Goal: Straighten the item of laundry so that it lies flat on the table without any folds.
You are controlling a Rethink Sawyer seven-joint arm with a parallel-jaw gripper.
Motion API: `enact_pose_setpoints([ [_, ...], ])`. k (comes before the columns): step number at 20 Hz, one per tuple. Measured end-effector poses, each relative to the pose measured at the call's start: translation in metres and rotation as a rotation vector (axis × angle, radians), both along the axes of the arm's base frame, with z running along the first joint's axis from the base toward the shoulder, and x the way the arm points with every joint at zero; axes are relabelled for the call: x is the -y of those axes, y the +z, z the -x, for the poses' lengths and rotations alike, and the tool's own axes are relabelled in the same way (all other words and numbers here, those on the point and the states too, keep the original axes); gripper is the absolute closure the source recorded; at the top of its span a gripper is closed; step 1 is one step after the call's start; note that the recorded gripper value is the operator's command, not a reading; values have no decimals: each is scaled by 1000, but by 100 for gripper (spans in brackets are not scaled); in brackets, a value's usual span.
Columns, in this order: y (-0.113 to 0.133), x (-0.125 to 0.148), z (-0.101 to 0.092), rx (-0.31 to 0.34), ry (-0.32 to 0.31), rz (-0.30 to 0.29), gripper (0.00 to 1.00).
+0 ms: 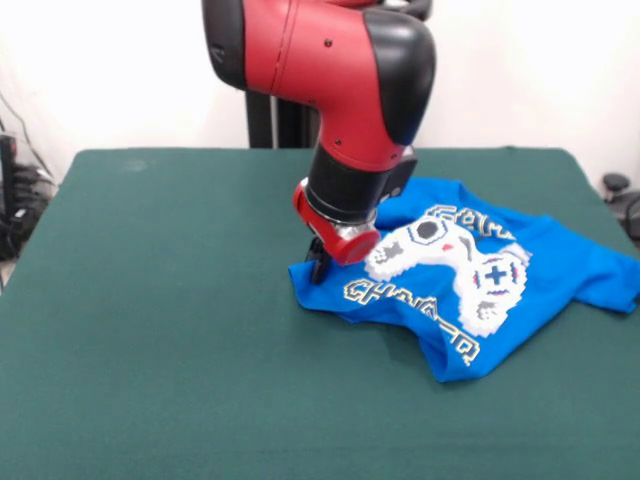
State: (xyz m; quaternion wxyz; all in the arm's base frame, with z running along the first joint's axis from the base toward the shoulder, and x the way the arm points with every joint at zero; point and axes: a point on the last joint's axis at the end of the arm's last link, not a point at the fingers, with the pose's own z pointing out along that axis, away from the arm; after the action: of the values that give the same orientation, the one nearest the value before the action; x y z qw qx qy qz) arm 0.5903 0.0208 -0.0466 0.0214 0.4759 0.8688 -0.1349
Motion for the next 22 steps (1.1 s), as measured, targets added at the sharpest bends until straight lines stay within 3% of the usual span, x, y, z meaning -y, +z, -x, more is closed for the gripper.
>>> enact_pose_setpoints([
  [9,0,4,1,-1,15,8,100],
  [22,12,41,1,6,35,48,100],
])
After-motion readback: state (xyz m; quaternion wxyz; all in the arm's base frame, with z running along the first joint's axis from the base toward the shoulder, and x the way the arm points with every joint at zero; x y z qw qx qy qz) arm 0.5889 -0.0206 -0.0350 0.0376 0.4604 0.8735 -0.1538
